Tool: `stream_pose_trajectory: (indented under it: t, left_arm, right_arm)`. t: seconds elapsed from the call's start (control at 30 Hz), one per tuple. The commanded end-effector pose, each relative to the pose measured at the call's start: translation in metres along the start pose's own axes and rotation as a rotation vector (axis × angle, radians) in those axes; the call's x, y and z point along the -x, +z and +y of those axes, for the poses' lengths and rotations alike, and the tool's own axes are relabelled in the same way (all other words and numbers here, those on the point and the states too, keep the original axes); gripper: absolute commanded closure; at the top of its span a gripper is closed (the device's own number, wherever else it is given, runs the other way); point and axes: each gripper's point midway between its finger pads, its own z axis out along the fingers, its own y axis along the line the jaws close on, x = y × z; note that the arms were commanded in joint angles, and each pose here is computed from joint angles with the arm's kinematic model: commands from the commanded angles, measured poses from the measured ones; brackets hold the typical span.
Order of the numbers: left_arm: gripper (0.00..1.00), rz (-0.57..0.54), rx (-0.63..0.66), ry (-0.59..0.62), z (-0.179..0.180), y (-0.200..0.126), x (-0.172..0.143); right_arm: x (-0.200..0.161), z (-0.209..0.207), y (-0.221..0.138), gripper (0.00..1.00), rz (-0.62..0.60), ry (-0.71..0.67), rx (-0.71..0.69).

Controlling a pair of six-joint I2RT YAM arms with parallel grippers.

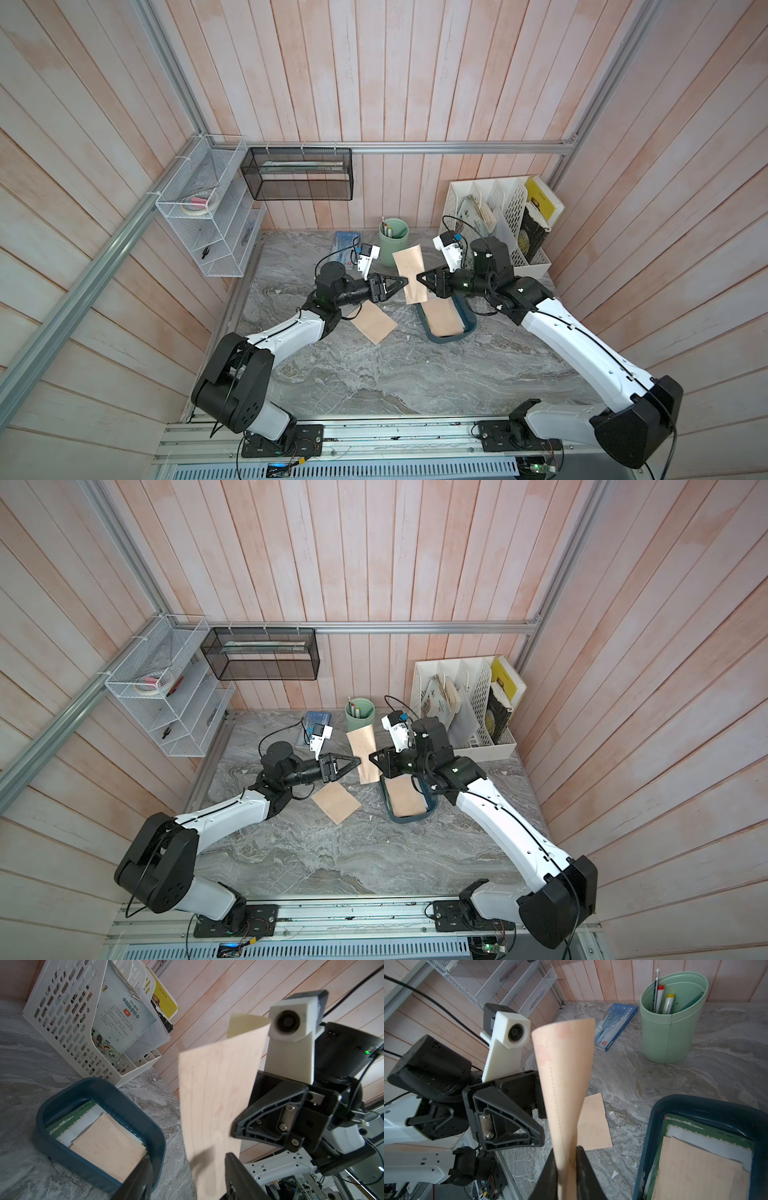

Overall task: Take out the stationery paper from the storage box
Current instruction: Place the stationery paper at the center of the board.

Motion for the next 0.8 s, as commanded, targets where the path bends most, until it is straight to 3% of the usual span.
stream_pose_trajectory:
  t: [0.0,0.07,0.13,0.47,0.63,0.77]
  left_arm:
    - [0.42,-0.013,-0.026,0.015,-0.005,0.006,0.007]
    - [0.49,-0.010,-0.037,0.016,-0.007,0.008,0.007]
    - [0.62,-0.007,-0.038,0.015,-0.008,0.007,0.006]
    - [0.88,-0.001,-0.004,0.013,-0.007,0.004,0.004]
    - [0.94,0.003,0.017,0.014,-0.005,0.002,0.003]
    - [0.96,0.010,0.054,0.007,-0.001,0.000,0.001]
  right_arm:
    - [0.006,0.011,0.000,0.82,-0.005,-0.026,0.031]
    - [0.003,0.008,0.003,0.82,0.005,-0.022,0.017]
    - [0.001,0.002,0.006,0.82,0.013,-0.015,-0.004]
    - [-0.007,-0.024,0.022,0.83,0.045,-0.004,-0.105]
    - [-0.006,-0.025,0.023,0.71,0.036,-0.009,-0.110]
    - [-0.005,-0.032,0.019,0.50,0.025,-0.008,-0.157]
